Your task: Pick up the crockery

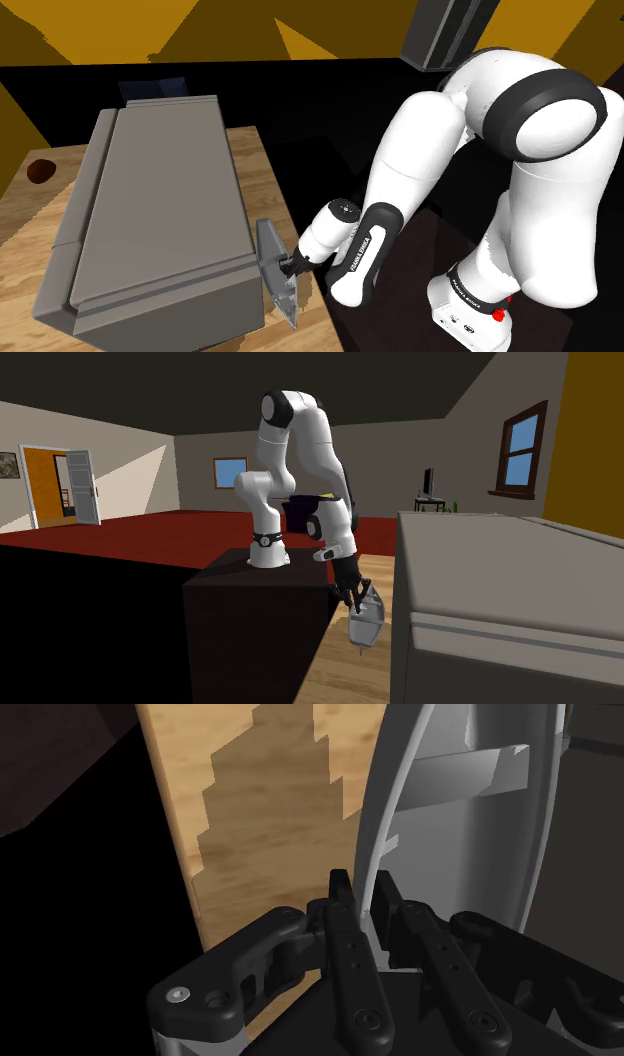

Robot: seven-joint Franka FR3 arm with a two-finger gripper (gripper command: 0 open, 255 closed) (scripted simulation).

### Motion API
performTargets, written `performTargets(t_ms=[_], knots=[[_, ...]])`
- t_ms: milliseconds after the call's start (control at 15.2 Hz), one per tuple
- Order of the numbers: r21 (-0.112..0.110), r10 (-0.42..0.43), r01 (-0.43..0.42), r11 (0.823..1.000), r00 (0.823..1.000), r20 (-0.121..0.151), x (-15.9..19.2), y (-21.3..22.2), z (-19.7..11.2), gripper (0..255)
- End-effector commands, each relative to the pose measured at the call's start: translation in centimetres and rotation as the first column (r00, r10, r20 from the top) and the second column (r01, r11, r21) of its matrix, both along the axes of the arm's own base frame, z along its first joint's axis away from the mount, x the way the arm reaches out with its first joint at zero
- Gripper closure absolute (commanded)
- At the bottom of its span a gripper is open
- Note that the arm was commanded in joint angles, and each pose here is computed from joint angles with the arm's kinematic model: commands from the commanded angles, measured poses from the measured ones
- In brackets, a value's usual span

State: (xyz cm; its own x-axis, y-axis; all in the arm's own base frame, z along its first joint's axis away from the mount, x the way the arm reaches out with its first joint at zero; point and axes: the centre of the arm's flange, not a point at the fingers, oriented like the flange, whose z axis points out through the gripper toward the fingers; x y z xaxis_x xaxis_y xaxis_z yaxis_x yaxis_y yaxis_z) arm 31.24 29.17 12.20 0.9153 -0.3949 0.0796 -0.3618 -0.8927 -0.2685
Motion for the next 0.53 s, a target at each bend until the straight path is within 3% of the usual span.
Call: performTargets(t_ms=[0,462], knots=[[0.000,0.000,0.000,1.000,1.000,0.000,0.0,0.0,1.1,255],[0.000,0.000,0.000,1.000,1.000,0.000,0.0,0.0,3.8,255]])
